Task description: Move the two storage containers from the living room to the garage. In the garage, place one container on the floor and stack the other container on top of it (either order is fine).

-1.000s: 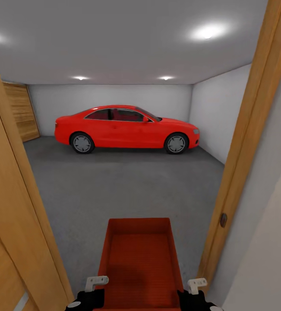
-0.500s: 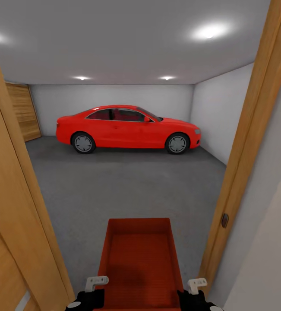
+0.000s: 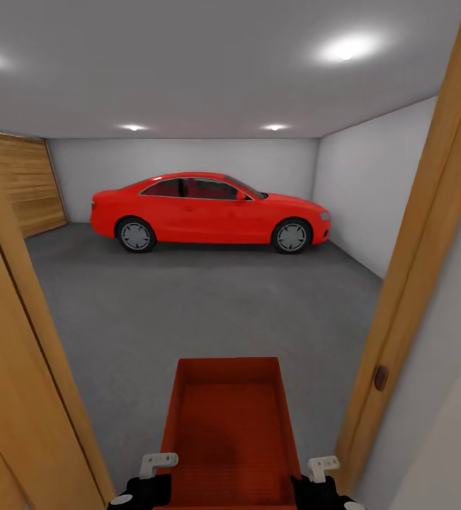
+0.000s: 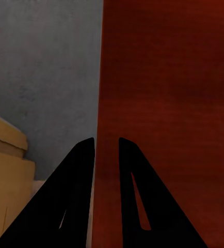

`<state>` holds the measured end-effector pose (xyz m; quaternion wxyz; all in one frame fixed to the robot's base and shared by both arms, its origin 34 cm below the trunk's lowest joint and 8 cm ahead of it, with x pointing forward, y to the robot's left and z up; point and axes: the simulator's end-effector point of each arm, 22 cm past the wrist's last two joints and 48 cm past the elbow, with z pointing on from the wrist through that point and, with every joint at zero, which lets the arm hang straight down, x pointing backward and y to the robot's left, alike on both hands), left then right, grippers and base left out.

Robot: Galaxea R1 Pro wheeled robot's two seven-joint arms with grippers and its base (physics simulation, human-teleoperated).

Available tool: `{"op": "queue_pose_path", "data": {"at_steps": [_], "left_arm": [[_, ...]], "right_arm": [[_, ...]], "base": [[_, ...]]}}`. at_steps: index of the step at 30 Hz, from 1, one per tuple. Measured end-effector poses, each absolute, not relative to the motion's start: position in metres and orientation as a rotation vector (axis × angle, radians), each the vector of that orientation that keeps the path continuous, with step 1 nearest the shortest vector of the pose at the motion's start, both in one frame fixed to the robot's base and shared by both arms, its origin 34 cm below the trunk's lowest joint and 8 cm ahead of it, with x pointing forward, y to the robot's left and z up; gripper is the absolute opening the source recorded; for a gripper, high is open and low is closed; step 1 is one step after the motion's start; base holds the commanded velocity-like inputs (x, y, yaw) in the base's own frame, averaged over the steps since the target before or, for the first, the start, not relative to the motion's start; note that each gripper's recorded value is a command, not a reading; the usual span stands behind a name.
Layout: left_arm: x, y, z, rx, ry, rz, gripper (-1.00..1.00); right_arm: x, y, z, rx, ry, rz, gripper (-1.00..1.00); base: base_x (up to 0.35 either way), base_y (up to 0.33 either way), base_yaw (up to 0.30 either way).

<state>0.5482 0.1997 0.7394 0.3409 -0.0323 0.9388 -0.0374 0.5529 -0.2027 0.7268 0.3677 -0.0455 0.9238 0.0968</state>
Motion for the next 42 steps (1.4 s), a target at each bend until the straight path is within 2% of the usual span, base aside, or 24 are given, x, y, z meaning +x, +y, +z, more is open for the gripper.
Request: {"op": "queue_pose_path", "data": {"at_steps": [25,33,42], "left_arm": [[0.5488,0.1996,0.7394,-0.084,2.443,-0.097,-1.00],[0.5485,0.1998,0.7396,-0.084,2.443,-0.097,-1.00],[0.5486,0.1998,0.7391,-0.084,2.443,-0.097,-1.00]], "right_arm": [[0.5531,-0.2027,0.7265,-0.116,2.372,0.249,-1.00],[0.5529,-0.2026,0.7268,-0.115,2.372,0.248,-1.00],[0.5532,-0.2026,0.7264,-0.116,2.373,0.248,-1.00]], "base": [[0.019,0.000,0.000],[0.183,0.000,0.000],[0.016,0.038,0.000]]}}
